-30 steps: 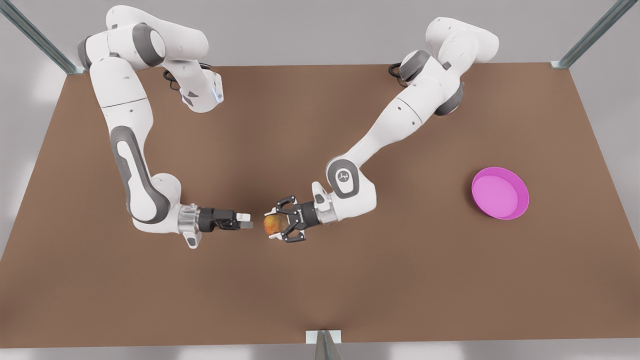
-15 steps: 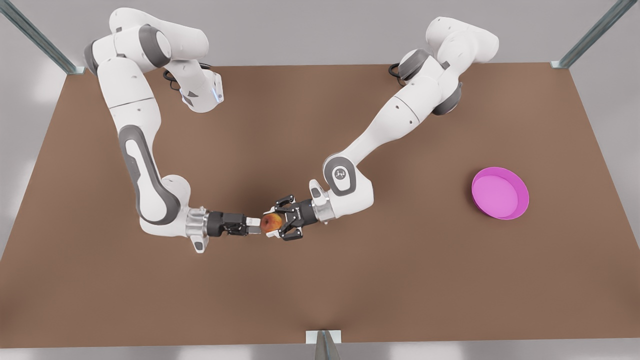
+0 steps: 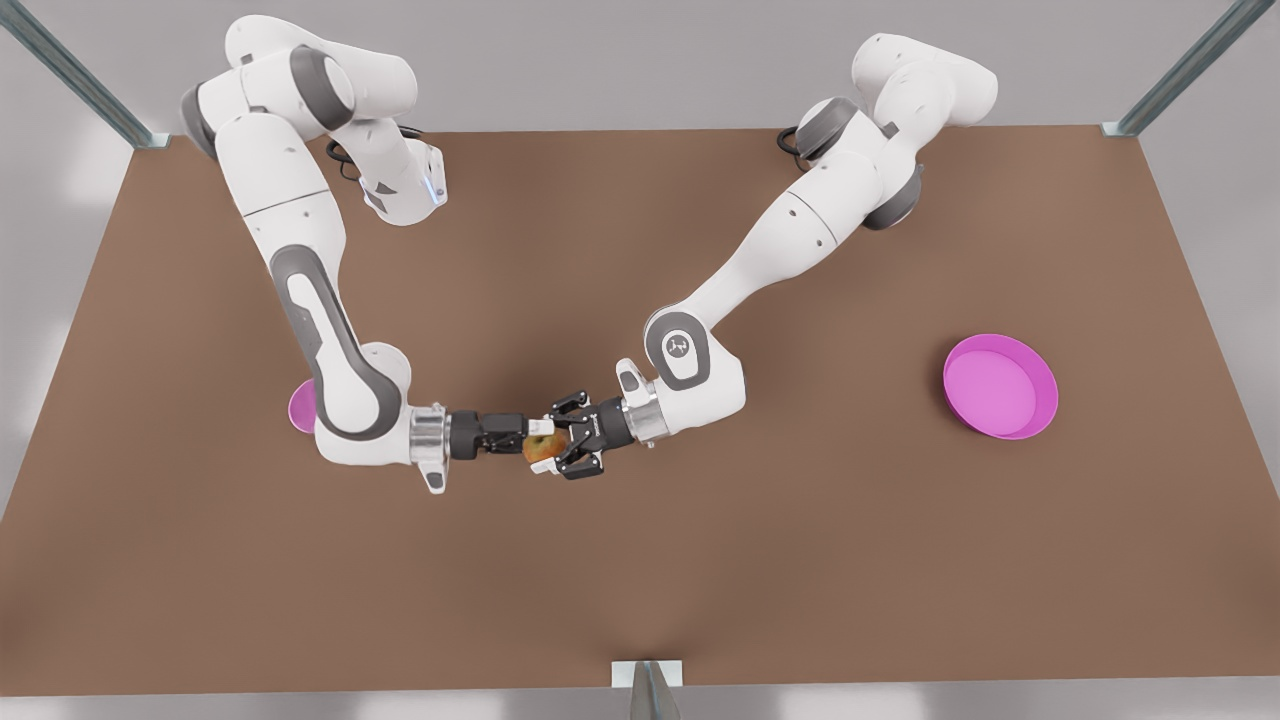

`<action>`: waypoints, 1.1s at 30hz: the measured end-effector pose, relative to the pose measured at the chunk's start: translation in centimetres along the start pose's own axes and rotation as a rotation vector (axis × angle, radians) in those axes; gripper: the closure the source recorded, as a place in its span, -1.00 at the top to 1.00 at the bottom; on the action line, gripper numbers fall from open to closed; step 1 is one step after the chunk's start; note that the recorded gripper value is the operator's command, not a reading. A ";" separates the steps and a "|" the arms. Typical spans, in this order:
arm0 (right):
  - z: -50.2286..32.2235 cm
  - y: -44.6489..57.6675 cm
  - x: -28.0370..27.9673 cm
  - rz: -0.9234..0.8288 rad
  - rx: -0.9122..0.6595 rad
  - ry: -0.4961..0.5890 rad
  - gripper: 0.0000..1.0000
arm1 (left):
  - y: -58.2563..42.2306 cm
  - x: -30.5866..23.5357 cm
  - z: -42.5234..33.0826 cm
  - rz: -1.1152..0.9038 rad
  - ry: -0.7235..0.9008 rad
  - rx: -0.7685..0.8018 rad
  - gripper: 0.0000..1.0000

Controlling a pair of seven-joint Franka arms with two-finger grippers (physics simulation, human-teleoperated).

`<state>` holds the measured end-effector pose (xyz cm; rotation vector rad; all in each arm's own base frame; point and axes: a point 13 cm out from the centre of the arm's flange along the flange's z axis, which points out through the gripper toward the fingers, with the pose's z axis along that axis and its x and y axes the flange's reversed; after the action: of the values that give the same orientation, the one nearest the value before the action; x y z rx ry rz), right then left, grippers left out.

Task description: Use the left arm to pick up the apple from the plate, transfer it to the gripper of the right arm, and then use the right arm to place it into the bowl

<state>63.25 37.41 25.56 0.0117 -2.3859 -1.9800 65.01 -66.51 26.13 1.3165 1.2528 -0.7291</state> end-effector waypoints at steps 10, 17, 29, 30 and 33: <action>0.3 -0.1 -1.2 0.018 0.024 -0.054 0.15 | 0.0 0.0 0.0 0.029 0.000 -0.001 1.00; -2.5 -1.0 -1.8 0.027 0.042 -0.075 0.15 | 0.1 -0.4 0.0 0.013 -0.006 -0.009 1.00; -21.7 -7.7 4.1 -0.176 0.511 0.182 0.15 | 22.4 4.1 -42.6 0.289 0.723 0.187 1.00; -23.0 -8.3 4.7 -0.189 0.552 0.214 0.15 | 22.3 2.0 -46.9 0.276 0.833 0.236 1.00; -27.3 -10.2 6.2 -0.214 0.665 0.299 0.15 | 20.7 -4.4 -56.8 0.134 1.110 0.228 1.00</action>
<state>57.89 8.50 20.75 0.5557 -2.7736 -1.0420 69.22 -9.75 46.96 2.0852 1.9286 0.0323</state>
